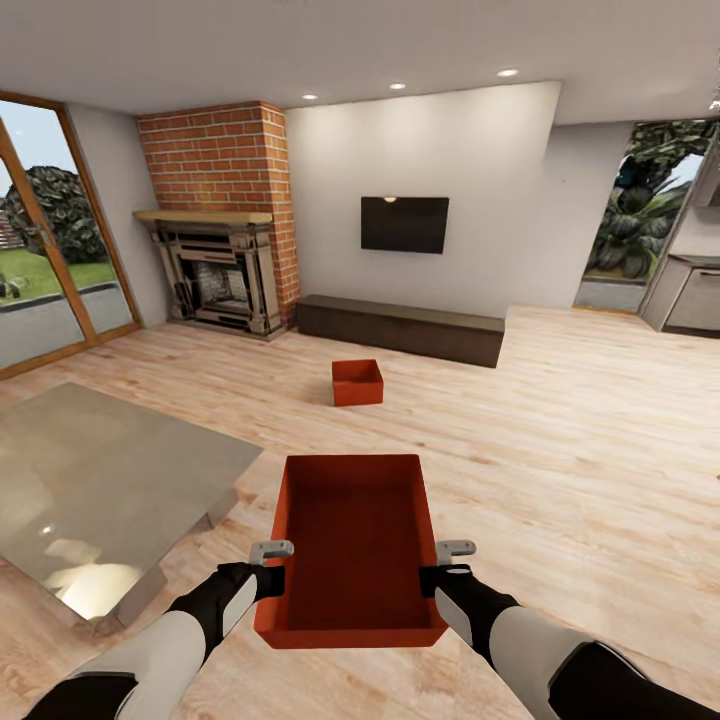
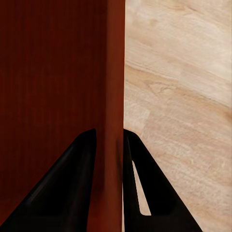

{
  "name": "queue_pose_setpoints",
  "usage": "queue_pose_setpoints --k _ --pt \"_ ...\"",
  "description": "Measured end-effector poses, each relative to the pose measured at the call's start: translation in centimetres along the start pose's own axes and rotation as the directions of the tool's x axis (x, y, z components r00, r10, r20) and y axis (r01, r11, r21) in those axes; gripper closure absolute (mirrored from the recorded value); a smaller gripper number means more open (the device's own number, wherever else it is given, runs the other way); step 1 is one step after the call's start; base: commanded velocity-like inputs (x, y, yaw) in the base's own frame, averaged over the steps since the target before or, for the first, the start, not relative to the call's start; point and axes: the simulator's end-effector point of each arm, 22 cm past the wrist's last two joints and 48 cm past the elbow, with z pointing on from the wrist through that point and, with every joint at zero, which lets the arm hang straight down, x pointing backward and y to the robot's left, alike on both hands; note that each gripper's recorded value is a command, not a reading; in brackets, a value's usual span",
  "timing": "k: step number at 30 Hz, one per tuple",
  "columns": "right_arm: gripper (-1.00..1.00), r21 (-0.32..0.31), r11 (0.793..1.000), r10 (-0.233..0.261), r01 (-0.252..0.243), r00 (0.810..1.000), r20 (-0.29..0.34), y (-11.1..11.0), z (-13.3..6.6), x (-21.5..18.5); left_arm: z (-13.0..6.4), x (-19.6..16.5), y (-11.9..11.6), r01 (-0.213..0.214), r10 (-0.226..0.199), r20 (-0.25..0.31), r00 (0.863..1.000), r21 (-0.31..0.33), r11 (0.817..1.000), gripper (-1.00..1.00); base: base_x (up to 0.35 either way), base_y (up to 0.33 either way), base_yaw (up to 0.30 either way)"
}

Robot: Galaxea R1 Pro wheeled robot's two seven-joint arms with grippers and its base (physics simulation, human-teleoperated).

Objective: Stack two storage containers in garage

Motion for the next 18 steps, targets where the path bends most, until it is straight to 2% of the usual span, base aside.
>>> queue_pose_setpoints --k 18 --pt "1.00 0.002 1.000 0.002 -0.002 1.000 0.028 -0.2 -1.6 -1.4 -1.7 -1.2 -0.2 -0.002 0.002 0.028 1.000 0.002 1.000 1.00 0.000 0.000 0.000"
